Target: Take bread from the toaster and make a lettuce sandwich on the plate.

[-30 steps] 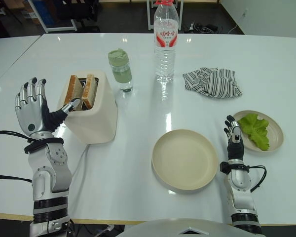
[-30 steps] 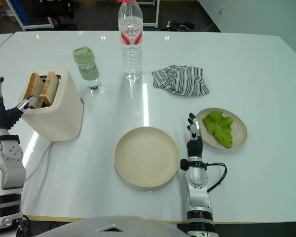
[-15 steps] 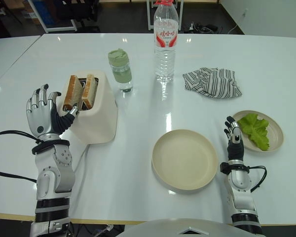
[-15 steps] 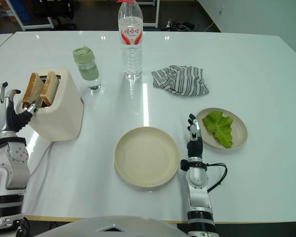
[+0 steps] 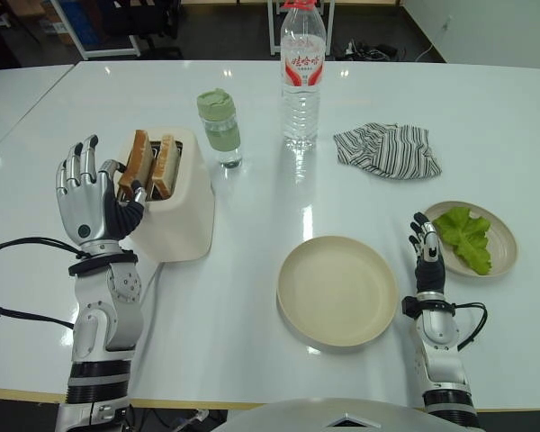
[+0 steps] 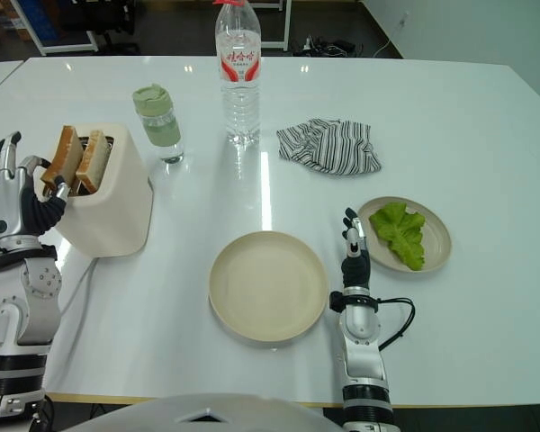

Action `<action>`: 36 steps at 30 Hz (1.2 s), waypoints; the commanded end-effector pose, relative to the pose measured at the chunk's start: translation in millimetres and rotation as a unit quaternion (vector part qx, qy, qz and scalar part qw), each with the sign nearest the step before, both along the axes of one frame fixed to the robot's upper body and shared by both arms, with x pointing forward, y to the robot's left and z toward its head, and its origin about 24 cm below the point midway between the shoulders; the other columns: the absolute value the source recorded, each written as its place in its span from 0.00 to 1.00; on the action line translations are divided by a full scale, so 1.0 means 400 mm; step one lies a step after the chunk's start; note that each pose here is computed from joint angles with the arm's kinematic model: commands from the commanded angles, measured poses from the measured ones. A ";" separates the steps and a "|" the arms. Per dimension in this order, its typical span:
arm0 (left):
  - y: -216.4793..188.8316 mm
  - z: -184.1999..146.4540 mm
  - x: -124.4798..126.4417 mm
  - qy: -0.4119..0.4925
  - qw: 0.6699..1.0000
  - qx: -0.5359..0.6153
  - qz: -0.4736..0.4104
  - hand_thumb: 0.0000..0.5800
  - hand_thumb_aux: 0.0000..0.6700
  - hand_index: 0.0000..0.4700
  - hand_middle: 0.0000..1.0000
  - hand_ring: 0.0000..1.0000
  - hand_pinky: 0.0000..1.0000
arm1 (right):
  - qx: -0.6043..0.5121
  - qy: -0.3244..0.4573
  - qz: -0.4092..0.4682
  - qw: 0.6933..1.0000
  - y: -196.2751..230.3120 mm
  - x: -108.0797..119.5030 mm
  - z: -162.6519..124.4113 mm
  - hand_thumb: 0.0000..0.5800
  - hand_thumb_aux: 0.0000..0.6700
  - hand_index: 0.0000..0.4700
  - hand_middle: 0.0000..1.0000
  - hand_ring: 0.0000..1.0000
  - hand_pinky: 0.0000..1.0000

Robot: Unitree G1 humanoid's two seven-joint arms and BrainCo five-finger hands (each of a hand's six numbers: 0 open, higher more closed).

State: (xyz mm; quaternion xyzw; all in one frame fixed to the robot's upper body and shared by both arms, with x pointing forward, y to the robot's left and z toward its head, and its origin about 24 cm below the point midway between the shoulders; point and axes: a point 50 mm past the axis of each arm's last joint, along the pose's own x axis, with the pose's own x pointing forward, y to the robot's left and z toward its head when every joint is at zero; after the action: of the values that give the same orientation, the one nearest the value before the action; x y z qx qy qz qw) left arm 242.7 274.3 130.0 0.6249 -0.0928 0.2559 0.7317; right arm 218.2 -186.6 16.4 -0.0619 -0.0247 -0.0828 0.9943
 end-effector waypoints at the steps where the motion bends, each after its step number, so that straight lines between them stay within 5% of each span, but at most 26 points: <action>1: -0.011 0.011 0.004 -0.023 1.000 -0.014 -0.008 1.00 1.00 1.00 0.84 0.84 0.84 | -0.002 0.013 -0.003 1.000 -0.001 -0.005 -0.011 0.00 0.00 0.00 0.00 0.00 0.00; 2: -0.010 0.013 0.004 -0.025 1.000 -0.016 -0.006 1.00 1.00 1.00 1.00 1.00 1.00 | -0.002 0.013 -0.003 1.000 0.000 -0.005 -0.011 0.00 0.00 0.00 0.00 0.00 0.00; 7: -0.002 0.048 0.002 -0.080 0.997 -0.014 0.003 1.00 1.00 1.00 1.00 1.00 1.00 | 0.000 0.014 -0.002 1.000 0.002 -0.005 -0.013 0.00 0.00 0.00 0.00 0.00 0.00; 15: -0.008 0.194 -0.051 -0.309 0.950 0.041 -0.007 1.00 1.00 1.00 1.00 1.00 1.00 | 0.001 0.015 -0.003 1.000 0.004 -0.005 -0.015 0.00 0.00 0.00 0.00 0.00 0.00; 22: -0.092 0.264 -0.118 -0.436 0.885 -0.038 -0.160 1.00 1.00 1.00 1.00 1.00 1.00 | 0.000 0.017 -0.003 1.000 0.004 -0.004 -0.017 0.00 0.00 0.00 0.00 0.00 0.00; 27: -0.171 0.238 -0.111 -0.362 0.844 -0.229 -0.322 1.00 1.00 1.00 1.00 1.00 1.00 | -0.001 0.018 -0.002 1.000 0.003 -0.004 -0.018 0.00 0.00 0.00 0.00 0.00 0.00; 31: -0.268 0.148 -0.078 -0.206 0.758 -0.465 -0.408 1.00 1.00 1.00 1.00 1.00 1.00 | -0.002 0.018 0.000 1.000 0.005 0.001 -0.017 0.00 0.00 0.00 0.00 0.00 0.00; 36: -0.380 -0.037 -0.068 -0.007 0.710 -0.587 -0.389 1.00 1.00 1.00 1.00 1.00 1.00 | -0.003 0.014 -0.011 1.000 -0.013 0.000 -0.010 0.00 0.00 0.00 0.00 0.00 0.00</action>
State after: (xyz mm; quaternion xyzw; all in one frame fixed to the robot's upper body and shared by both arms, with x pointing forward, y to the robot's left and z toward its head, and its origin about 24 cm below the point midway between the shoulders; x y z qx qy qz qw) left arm 214.0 134.9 149.9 -0.0118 -0.2541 -0.0152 0.9670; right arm 217.6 -186.7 11.2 -0.0645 -0.0123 -0.0845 0.9943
